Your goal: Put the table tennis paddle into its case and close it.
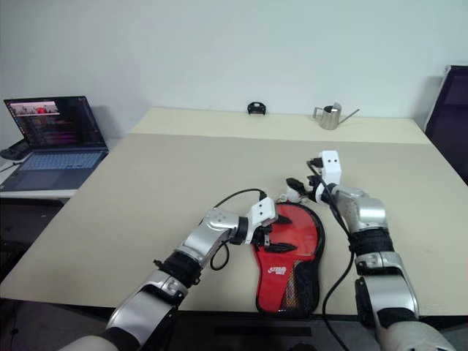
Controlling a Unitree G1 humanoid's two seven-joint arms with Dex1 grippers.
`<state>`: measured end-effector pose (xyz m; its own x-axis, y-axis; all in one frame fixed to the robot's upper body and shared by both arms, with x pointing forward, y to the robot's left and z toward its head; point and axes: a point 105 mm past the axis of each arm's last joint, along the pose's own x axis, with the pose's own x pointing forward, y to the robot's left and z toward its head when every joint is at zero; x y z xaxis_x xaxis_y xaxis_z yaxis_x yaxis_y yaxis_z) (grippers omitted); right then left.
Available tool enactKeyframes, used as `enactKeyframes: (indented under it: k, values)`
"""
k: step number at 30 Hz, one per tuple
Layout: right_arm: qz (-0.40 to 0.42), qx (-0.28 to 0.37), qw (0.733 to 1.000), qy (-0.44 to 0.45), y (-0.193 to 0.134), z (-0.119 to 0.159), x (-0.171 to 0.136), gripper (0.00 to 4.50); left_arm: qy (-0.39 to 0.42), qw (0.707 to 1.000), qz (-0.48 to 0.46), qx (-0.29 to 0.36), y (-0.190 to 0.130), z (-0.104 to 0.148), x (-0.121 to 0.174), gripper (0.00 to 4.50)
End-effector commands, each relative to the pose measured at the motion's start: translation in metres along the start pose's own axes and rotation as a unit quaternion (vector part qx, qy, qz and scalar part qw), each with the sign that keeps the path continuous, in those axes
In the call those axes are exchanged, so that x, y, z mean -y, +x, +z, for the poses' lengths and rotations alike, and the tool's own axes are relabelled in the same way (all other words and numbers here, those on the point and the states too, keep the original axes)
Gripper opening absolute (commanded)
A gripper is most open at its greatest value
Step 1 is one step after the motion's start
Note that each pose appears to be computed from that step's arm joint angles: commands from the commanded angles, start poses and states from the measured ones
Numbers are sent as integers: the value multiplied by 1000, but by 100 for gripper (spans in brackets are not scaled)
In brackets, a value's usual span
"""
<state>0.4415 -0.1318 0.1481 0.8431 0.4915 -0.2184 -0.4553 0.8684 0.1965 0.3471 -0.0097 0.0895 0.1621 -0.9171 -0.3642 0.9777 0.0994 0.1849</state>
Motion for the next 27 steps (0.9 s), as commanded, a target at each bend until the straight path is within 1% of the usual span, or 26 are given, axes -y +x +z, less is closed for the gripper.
enactKeyframes:
  k: [1,8,17,20,26,27]
  values:
    - [-4,20,1000,-18,9,10,-1,450,2,1000,-5,-13,2,-4,4,410]
    - [-11,0,999,-30,22,-7,-2,450,3,1000,-9,-14,4,-4,6,410]
    - [-11,-1,999,-32,26,-10,-4,450,3,1000,-7,-18,4,-7,7,410]
    - [-6,-1,1000,-31,26,-12,-6,386,2,1000,-7,-20,5,-8,7,415]
    - [7,-4,999,-34,27,-14,-12,174,1,1000,-3,-27,7,-13,5,415]
    - [8,-4,999,-35,27,-14,-12,150,1,1000,-3,-27,8,-13,5,415]
